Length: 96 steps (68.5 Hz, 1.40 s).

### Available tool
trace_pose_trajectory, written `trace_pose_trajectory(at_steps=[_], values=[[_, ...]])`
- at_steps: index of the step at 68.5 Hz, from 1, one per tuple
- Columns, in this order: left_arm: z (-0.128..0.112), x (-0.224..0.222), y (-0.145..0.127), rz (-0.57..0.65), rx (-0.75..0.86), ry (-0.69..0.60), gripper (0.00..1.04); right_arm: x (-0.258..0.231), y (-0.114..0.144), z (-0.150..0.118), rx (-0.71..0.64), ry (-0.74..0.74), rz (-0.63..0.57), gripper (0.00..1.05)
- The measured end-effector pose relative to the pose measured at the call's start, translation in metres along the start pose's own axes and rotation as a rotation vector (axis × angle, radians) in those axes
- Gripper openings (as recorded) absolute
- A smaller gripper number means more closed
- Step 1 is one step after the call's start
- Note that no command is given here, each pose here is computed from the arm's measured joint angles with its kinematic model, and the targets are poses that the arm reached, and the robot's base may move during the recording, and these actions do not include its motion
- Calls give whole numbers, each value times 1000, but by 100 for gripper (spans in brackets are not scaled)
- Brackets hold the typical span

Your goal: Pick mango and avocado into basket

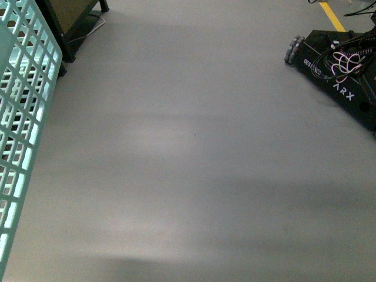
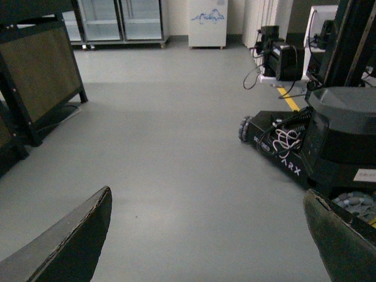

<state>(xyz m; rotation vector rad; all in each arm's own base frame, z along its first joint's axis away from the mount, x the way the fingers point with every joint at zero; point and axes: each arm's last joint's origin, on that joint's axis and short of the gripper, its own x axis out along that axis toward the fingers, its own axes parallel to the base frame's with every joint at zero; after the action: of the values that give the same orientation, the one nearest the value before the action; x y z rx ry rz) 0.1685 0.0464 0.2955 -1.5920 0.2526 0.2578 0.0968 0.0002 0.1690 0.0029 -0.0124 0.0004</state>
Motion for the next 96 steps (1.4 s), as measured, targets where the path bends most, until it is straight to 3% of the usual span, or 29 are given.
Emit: trace_pose_trajectory(at_steps=[96], values=[[0,0,-1,-2,-1,0,13,0,0,0,0,0,0,96]])
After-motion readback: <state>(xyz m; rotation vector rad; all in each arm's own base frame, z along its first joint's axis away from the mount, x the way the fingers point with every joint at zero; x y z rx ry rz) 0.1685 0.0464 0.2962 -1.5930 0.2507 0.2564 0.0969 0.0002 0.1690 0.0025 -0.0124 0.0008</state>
